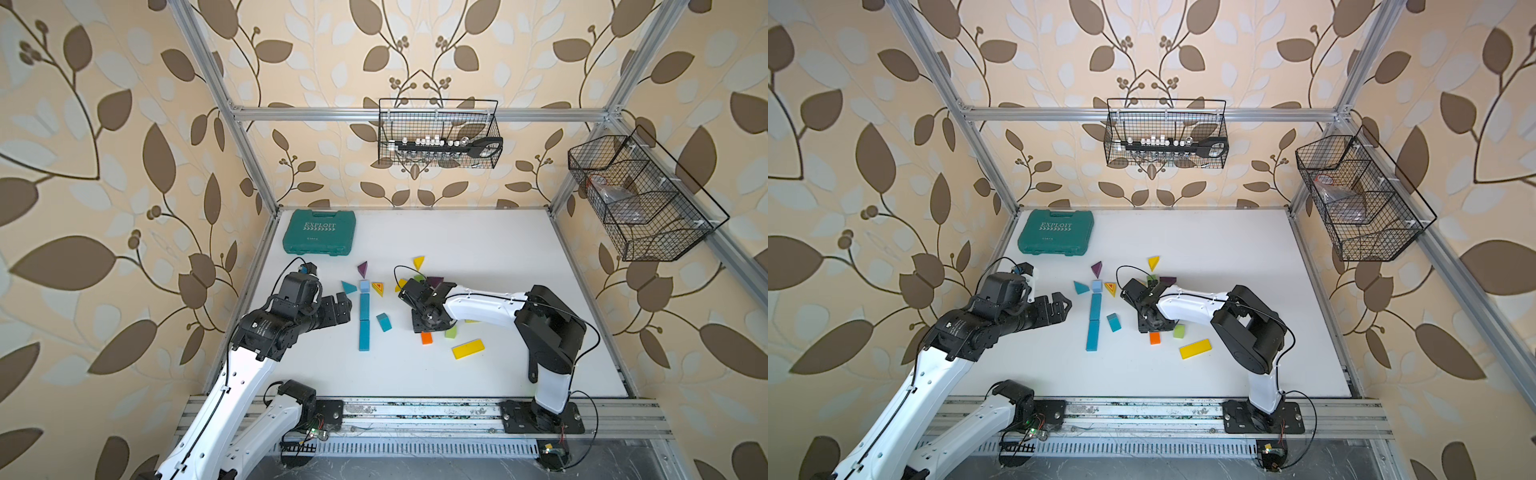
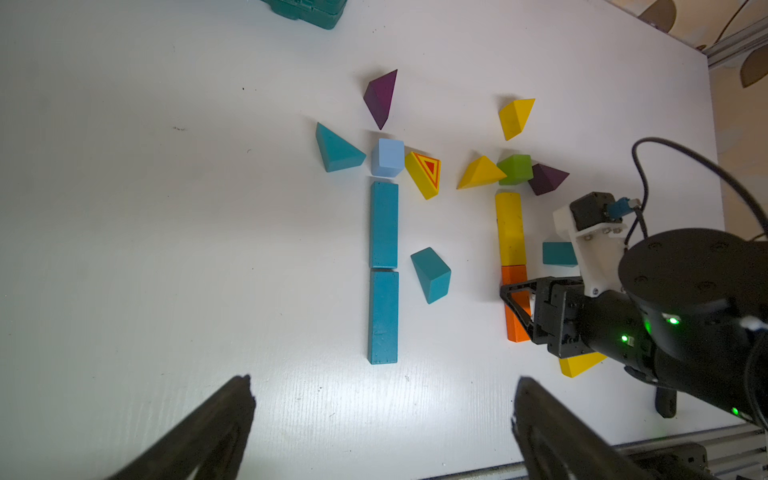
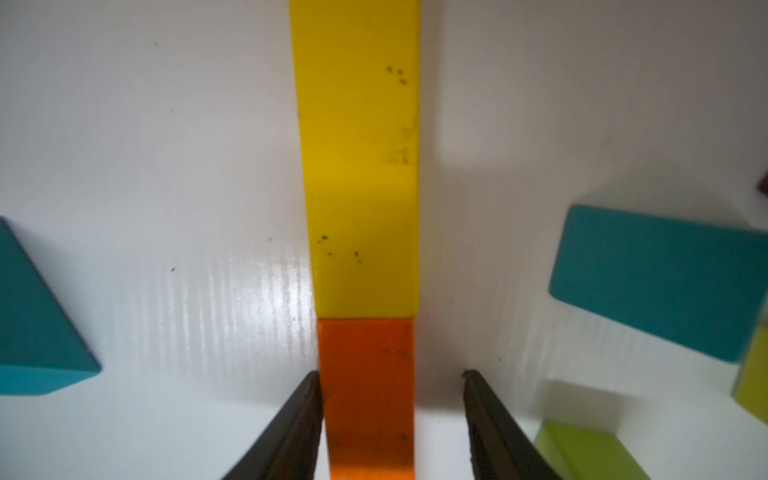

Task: Assemble a small pinwheel with building blocks
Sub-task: Assemble the building block at the center of the board, then adjust the building block at the center of the board.

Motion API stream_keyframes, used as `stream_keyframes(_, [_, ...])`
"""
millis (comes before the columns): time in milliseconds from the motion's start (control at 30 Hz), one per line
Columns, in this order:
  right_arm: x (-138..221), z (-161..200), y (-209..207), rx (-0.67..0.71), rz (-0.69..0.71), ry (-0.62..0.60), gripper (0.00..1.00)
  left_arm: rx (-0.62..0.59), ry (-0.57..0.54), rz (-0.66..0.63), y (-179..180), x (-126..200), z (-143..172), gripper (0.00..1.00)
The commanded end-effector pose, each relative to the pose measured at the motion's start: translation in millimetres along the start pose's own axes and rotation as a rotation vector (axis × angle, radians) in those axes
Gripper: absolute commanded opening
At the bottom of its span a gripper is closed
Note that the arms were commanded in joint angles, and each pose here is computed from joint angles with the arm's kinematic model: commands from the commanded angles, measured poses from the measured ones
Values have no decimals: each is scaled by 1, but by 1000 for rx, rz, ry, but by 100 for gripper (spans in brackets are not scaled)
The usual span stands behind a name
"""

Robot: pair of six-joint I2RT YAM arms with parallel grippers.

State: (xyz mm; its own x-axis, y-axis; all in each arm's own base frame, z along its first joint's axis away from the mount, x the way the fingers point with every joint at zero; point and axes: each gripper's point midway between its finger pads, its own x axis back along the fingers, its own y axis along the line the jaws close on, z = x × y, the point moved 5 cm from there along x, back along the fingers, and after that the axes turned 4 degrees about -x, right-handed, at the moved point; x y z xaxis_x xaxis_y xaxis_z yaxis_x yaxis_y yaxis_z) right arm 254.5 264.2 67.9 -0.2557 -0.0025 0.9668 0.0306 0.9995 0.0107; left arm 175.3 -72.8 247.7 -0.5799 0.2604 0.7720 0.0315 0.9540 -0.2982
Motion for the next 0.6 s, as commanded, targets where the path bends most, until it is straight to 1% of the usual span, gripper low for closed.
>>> stream_keyframes(0, [15, -20, -4, 27, 24, -37, 57, -20, -8, -3, 0, -1, -2, 99])
stream_keyframes(133, [13, -36, -2, 48, 52, -50, 61, -19, -8, -5, 0, -1, -2, 99])
stream_keyframes(333, [-1, -54, 8, 69, 35, -36, 63, -19, -2, -7, 0, -3, -1, 99])
stream_keyframes(567, [-12, -61, 14, 80, 40, -27, 63, -19, -1, -9, 0, -3, -2, 99])
